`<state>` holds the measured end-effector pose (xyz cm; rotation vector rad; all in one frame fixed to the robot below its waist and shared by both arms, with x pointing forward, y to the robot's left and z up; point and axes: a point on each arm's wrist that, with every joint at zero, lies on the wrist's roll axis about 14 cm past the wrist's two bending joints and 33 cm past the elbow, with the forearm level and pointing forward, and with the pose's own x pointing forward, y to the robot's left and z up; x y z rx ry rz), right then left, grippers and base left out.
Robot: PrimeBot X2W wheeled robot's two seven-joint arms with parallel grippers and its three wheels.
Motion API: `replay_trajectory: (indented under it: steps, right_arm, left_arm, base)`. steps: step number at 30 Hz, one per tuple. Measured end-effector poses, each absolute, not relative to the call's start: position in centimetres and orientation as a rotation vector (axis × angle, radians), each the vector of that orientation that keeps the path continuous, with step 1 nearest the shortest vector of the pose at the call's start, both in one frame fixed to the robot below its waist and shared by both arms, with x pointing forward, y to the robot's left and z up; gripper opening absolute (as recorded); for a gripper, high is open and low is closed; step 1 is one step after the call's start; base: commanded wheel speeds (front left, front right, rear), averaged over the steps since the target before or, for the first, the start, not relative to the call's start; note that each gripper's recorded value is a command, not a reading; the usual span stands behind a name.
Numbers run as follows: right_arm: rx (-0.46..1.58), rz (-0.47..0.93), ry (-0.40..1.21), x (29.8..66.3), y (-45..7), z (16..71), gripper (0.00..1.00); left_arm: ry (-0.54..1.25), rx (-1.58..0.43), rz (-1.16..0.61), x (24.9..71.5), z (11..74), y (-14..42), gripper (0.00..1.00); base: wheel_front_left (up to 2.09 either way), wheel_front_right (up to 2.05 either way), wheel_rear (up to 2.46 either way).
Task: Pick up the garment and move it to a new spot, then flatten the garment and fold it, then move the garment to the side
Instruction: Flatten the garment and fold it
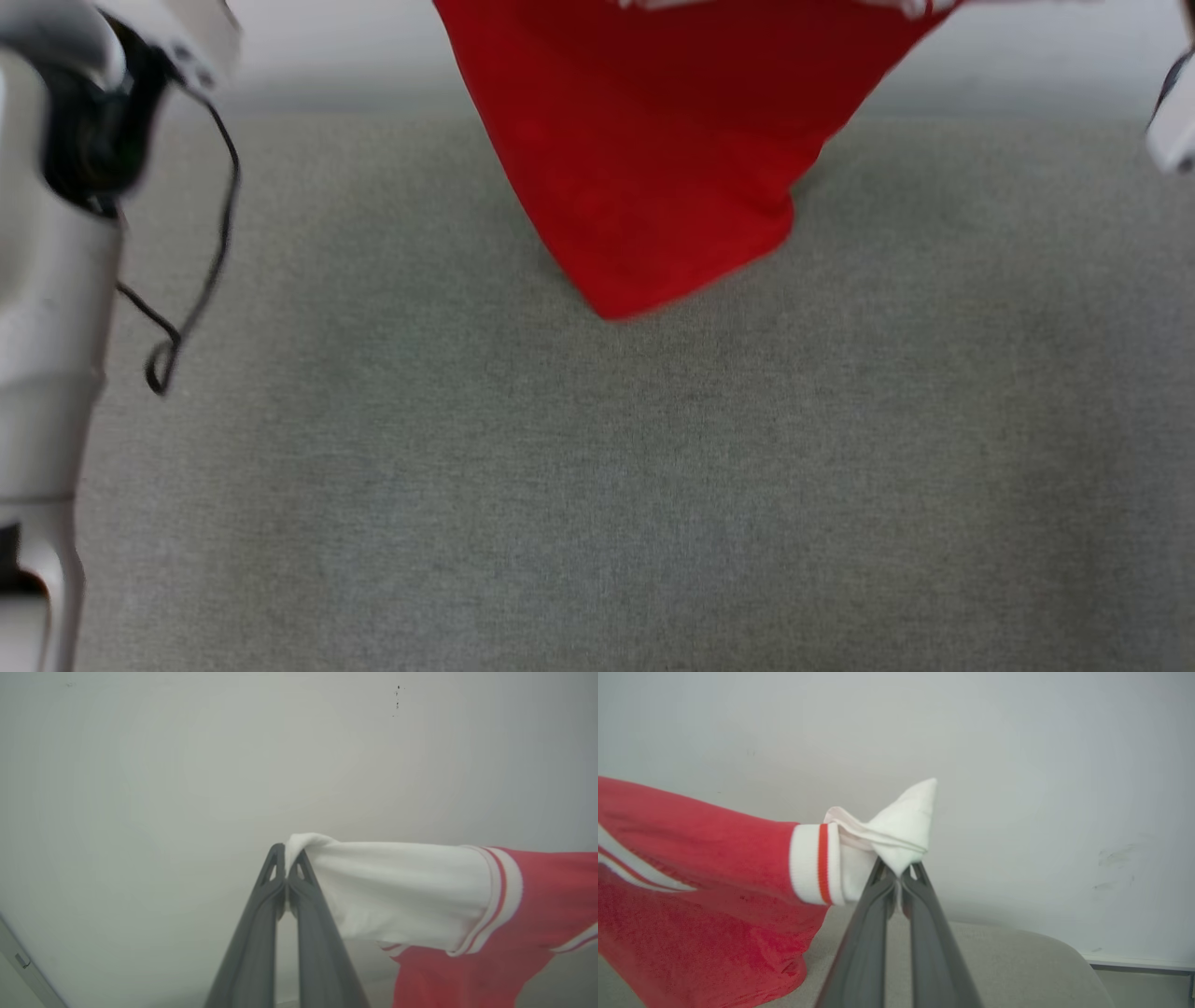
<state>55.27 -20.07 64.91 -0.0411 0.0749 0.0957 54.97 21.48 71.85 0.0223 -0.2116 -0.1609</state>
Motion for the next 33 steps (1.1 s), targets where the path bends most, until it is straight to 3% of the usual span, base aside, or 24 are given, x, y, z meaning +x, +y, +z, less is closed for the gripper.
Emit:
replay_trajectory:
  steps: [9, 19, 25, 33]
  right_arm:
    - [-0.086, 0.081, -0.099, 62.3, -19.3, 69.5, 0.0]
    - [-0.107, 0.086, -0.282, 68.3, -18.0, 70.7, 0.0]
    - [-0.12, 0.103, -0.28, 71.2, -17.1, 68.2, 0.0]
    - [-0.114, 0.13, -0.142, 74.1, -16.2, 60.3, 0.0]
  left_arm:
    - [-0.36, 0.046, -0.134, 61.4, 75.0, 22.2, 0.0]
    - [-0.46, 0.025, -0.102, 67.1, 73.8, 23.9, 0.0]
    - [-0.443, -0.009, -0.091, 69.5, 70.2, 24.4, 0.0]
    - [-0.324, -0.067, -0.069, 71.8, 61.8, 25.0, 0.0]
  base:
    - [0.0, 0.0, 0.0]
    - [0.0, 0.0, 0.0]
    - [0.0, 0.0, 0.0]
    - [0.0, 0.0, 0.0]
